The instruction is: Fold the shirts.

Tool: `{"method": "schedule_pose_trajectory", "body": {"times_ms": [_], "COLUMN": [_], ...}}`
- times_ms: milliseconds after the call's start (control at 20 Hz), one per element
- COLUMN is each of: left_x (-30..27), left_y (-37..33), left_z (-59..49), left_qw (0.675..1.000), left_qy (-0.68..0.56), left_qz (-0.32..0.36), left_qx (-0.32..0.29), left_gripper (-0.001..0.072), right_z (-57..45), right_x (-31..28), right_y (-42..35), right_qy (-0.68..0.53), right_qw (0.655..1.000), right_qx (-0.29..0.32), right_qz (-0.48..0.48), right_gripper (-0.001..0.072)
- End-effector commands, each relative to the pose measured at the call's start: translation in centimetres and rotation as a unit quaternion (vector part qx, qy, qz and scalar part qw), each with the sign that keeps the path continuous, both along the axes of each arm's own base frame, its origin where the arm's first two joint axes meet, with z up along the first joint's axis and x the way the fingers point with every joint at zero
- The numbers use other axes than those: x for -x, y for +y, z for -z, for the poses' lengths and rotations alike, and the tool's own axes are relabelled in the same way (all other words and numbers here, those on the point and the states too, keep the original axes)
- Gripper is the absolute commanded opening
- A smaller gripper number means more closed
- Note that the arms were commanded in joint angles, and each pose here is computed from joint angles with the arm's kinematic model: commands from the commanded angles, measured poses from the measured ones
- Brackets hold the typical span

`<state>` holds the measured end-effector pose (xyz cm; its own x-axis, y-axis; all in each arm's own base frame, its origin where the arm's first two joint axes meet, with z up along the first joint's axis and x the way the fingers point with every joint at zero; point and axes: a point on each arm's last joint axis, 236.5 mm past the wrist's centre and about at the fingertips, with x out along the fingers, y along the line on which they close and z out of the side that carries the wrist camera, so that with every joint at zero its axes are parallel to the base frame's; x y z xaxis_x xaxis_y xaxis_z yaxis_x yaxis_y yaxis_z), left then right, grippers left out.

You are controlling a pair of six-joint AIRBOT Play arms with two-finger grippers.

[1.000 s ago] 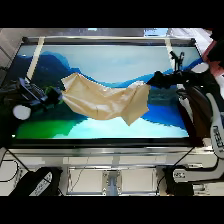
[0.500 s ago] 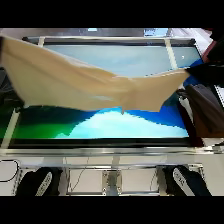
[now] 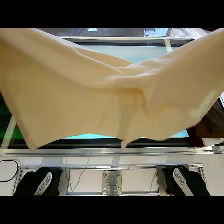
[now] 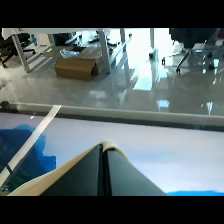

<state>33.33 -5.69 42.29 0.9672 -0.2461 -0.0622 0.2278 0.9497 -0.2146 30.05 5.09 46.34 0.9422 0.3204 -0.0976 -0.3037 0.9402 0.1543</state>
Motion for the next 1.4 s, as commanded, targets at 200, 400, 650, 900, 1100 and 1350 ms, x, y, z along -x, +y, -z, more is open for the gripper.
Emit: {"method": "schedule_pose_trajectory", "body": {"times_ms": [200, 400, 650, 900, 1100, 1350], "left_x": [-11.9, -18.8, -23.4, -26.2, -25.6, -15.7], "left_y": [-1.3, 0.2, 0.7, 0.6, 3.2, 11.8], "left_z": [26.9, 37.5, 41.0, 35.5, 23.4, 20.1], "left_qw": [0.921, 0.906, 0.92, 0.943, 0.973, 0.944], "left_qy": [0.383, 0.423, 0.388, 0.316, 0.219, 0.28], "left_qz": [0.053, -0.001, -0.039, -0.042, -0.042, -0.115], "left_qx": [-0.034, -0.006, 0.051, 0.091, 0.056, -0.13], "left_gripper": [0.0009, 0.0009, 0.001, 0.0681, 0.0691, 0.0691], "right_z": [24.0, 37.4, 40.6, 37.3, 32.9, 31.4], "right_x": [-18.3, -25.8, -33.2, -34.6, -31.4, -21.5], "right_y": [1.0, 3.7, 5.4, 4.9, -1.0, -10.2], "right_qy": [0.292, 0.344, 0.251, 0.185, 0.213, 0.327], "right_qw": [0.951, 0.934, 0.957, 0.968, 0.964, 0.939], "right_qx": [-0.065, -0.081, -0.137, -0.152, -0.139, -0.036], "right_qz": [-0.079, -0.045, 0.049, 0.074, 0.073, 0.097], "right_gripper": [0.0021, 0.0021, 0.0022, 0.0237, 0.0388, 0.0387]}}
